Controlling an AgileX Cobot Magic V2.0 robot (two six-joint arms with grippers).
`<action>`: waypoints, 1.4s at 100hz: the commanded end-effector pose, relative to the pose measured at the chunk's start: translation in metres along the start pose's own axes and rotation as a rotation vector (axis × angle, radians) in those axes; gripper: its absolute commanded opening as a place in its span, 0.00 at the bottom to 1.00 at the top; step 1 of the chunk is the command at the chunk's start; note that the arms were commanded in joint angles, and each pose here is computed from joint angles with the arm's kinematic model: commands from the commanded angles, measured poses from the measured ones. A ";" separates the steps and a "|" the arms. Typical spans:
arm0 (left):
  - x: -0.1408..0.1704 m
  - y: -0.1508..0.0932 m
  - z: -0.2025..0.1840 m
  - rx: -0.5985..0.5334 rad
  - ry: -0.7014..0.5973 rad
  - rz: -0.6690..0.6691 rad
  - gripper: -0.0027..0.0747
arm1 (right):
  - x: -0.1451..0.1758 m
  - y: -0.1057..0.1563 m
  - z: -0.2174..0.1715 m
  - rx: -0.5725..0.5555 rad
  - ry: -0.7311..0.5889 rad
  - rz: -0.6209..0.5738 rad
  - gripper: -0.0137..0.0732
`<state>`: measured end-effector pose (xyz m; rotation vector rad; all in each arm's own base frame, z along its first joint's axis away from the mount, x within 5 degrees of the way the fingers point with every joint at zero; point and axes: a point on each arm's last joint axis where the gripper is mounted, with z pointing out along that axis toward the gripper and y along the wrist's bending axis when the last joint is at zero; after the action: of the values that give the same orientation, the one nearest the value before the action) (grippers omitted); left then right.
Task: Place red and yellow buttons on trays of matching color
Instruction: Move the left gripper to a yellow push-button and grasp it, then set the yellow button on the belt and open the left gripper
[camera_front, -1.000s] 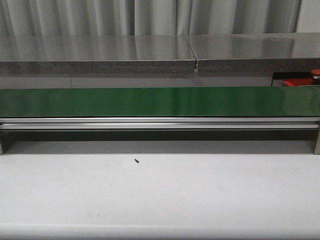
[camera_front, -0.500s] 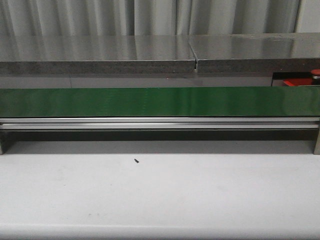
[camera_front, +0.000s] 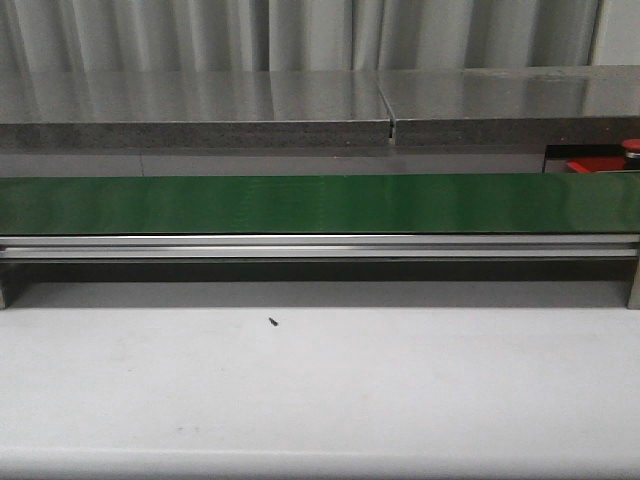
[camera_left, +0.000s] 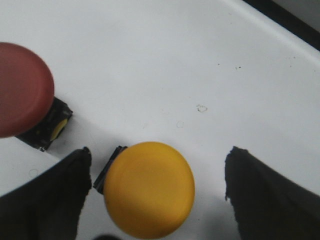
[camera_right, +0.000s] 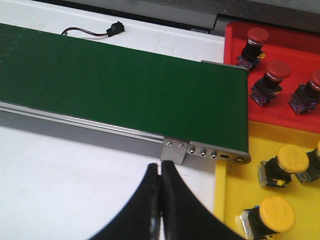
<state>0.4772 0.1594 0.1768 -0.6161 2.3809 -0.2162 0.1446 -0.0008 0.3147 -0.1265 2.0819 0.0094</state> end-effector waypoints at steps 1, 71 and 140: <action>-0.026 -0.012 -0.032 0.026 -0.132 -0.011 0.54 | -0.013 -0.002 -0.005 0.023 -0.089 -0.001 0.02; -0.049 -0.057 -0.161 0.119 -0.254 0.060 0.01 | -0.013 -0.002 -0.005 0.023 -0.089 -0.001 0.02; 0.038 -0.097 -0.172 0.192 -0.190 0.097 0.01 | -0.013 -0.002 -0.005 0.023 -0.089 -0.001 0.02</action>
<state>0.3753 0.0570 0.2946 -0.3904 2.2972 -0.3088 0.1446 -0.0008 0.3147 -0.1265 2.0819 0.0094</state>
